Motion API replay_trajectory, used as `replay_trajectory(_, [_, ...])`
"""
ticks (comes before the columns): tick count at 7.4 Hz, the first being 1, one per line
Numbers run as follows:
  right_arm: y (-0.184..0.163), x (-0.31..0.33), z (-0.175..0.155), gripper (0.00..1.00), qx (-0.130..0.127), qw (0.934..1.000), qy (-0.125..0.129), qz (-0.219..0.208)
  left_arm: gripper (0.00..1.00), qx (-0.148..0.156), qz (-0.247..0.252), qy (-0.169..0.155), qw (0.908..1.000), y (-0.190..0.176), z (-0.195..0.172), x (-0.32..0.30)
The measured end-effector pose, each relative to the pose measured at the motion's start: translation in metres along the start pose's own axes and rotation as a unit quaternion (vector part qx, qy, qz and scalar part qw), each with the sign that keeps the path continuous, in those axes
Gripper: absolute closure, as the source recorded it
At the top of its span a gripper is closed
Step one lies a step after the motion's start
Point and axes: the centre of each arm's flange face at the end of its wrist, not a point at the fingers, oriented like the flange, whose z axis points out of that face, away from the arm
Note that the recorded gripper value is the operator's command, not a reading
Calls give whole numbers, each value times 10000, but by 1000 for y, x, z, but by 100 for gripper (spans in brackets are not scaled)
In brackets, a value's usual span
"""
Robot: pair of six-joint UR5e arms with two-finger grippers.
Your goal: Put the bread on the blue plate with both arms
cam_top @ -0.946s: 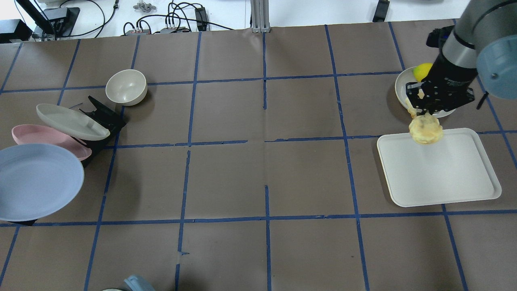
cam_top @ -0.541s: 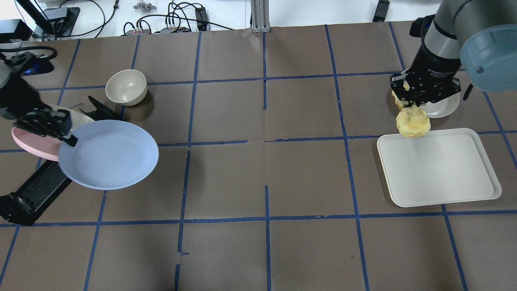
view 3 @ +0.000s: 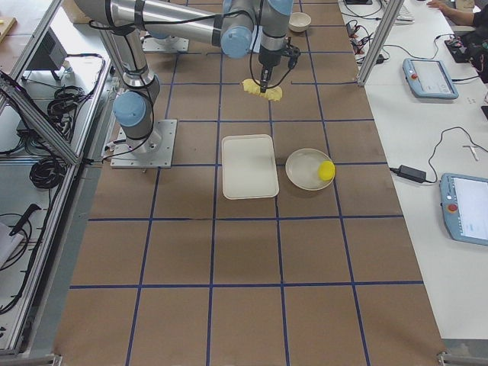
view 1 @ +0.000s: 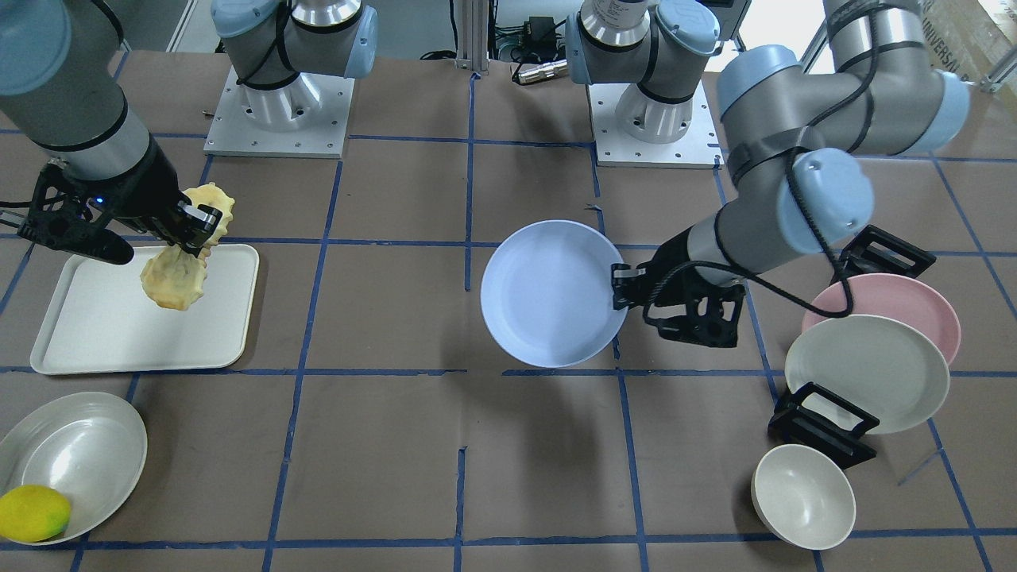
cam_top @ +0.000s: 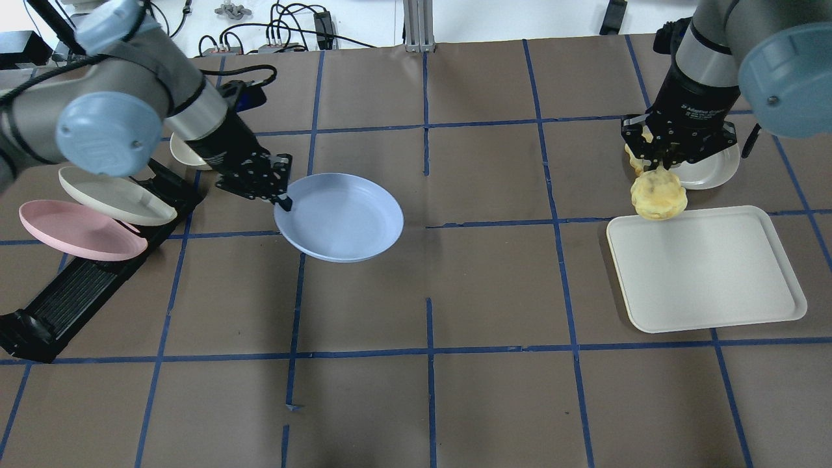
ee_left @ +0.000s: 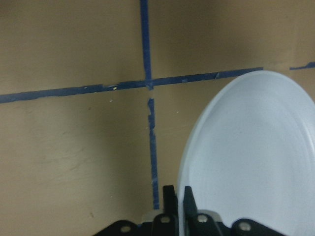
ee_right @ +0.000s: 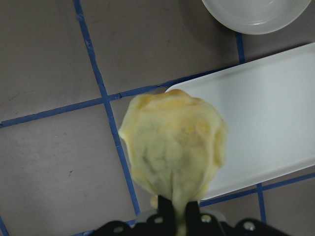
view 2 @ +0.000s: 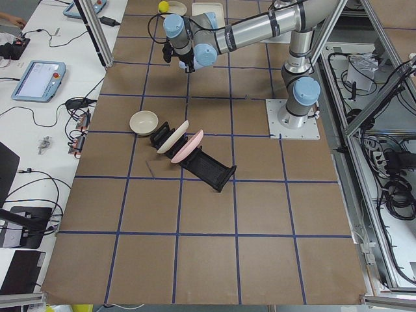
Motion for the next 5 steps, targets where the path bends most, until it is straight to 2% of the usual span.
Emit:
replay_trajectory(2, [0,0,0,93,-16,10000,3,42,87,195,-86,65,9998,-26,56,44])
replay_trajectory(3, [0,0,1,92,-15,10000,24,48,76,275,-118,73,9995,-36,77,55])
replay_trajectory(4, [0,0,1,92,-13,10000,36,50,25,350,-159,77,9992,-45,94,60])
replay_trajectory(5, [0,0,1,92,-13,10000,41,51,1,383,-172,71,9991,-50,106,62])
